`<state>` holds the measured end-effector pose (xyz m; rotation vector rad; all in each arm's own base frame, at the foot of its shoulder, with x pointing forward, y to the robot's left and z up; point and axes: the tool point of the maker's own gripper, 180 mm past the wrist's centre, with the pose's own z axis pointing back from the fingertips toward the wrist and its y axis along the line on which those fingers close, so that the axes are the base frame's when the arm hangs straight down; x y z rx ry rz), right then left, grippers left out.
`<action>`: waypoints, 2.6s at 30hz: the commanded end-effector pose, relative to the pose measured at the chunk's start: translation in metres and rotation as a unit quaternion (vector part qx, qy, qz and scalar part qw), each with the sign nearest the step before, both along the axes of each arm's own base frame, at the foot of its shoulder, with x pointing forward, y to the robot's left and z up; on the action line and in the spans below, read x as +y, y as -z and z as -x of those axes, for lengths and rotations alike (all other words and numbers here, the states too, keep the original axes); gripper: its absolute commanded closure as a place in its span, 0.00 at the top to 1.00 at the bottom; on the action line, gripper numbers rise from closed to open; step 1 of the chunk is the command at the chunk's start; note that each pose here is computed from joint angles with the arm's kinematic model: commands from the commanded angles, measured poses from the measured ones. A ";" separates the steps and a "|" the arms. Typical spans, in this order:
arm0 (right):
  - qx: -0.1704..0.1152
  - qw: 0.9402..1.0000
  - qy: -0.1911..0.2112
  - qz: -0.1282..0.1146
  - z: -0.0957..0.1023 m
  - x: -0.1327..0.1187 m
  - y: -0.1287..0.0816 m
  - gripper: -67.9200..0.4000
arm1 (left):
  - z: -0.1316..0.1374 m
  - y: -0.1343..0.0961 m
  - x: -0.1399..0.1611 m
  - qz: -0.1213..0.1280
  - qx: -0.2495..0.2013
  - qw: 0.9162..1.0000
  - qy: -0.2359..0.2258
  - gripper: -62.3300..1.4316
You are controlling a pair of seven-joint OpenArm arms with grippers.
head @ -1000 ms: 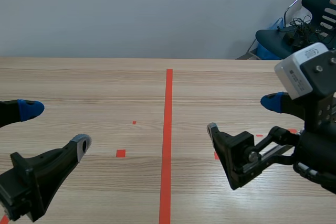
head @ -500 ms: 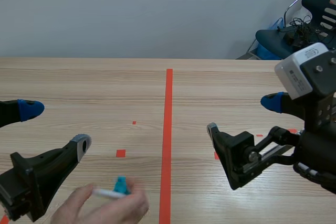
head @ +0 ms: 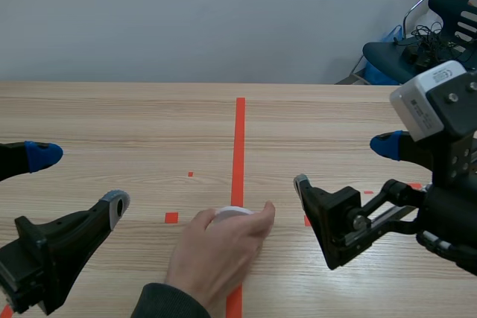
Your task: Do the leaf sorting experiment
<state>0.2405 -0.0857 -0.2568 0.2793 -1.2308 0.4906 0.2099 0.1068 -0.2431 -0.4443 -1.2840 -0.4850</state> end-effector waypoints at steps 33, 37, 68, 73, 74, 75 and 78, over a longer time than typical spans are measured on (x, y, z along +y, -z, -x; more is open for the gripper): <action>0.105 0.987 -0.124 0.005 -0.009 0.045 0.076 1.00 | 0.000 -0.006 -0.001 0.009 -0.008 1.000 -0.001 1.00; 0.123 0.985 -0.124 0.012 -0.011 0.049 0.100 1.00 | 0.000 -0.006 -0.001 0.009 -0.008 1.000 -0.001 1.00; 0.055 0.983 -0.177 0.005 -0.036 0.090 0.112 0.41 | 0.000 -0.006 -0.001 0.010 -0.008 1.000 -0.001 1.00; 0.065 0.982 -0.176 0.006 -0.037 0.098 0.113 0.28 | 0.000 -0.006 -0.001 0.010 -0.008 1.000 -0.001 1.00; 0.065 0.982 -0.176 0.003 -0.037 0.100 0.113 0.26 | 0.000 -0.006 -0.001 0.010 -0.008 1.000 -0.001 1.00; 0.065 0.982 -0.176 0.000 -0.037 0.102 0.112 0.24 | 0.000 -0.006 -0.001 0.010 -0.008 1.000 -0.001 1.00; 0.070 0.982 -0.176 -0.001 -0.036 0.106 0.113 0.17 | 0.000 -0.006 -0.001 0.010 -0.008 1.000 -0.001 1.00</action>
